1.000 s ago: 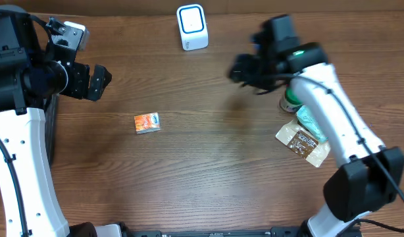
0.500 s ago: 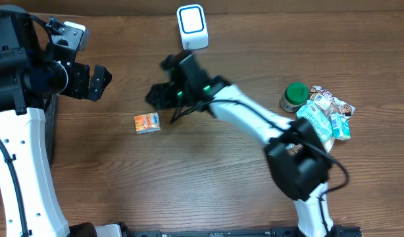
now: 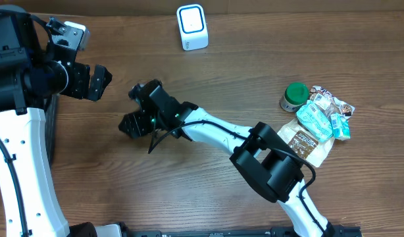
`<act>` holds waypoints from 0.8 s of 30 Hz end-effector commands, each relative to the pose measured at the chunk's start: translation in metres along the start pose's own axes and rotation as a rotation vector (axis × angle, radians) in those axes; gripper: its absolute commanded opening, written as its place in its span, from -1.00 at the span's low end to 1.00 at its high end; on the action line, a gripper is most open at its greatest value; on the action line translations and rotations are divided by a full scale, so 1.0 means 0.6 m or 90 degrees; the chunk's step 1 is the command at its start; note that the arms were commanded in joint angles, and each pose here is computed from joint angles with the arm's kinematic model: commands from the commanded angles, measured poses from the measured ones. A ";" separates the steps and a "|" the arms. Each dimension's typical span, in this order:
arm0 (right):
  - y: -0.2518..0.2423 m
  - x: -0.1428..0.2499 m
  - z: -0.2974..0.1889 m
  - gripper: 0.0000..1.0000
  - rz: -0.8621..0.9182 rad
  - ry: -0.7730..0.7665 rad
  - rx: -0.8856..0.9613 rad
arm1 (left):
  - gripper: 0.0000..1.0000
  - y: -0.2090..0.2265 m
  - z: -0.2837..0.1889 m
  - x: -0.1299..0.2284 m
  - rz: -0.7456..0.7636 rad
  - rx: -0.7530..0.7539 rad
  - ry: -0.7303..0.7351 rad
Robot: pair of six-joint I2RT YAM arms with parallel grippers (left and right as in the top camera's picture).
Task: Scan the item barcode
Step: 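Move the right gripper to the orange tissue pack and grasp it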
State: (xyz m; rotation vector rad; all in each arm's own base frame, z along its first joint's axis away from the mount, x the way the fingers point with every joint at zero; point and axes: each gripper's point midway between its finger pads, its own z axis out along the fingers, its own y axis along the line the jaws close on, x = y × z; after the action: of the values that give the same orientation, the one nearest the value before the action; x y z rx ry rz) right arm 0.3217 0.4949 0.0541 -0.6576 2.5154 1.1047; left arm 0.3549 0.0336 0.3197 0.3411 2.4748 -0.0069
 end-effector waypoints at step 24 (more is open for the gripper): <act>-0.121 0.034 -0.200 0.37 -0.005 0.168 0.167 | 1.00 -0.003 -0.005 -0.008 0.020 0.001 -0.010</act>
State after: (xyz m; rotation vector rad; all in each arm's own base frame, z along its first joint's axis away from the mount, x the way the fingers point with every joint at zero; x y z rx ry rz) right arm 0.3167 0.3494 0.0339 -0.6511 2.9807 0.7323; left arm 0.3549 0.0337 0.3197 0.3410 2.4749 -0.0064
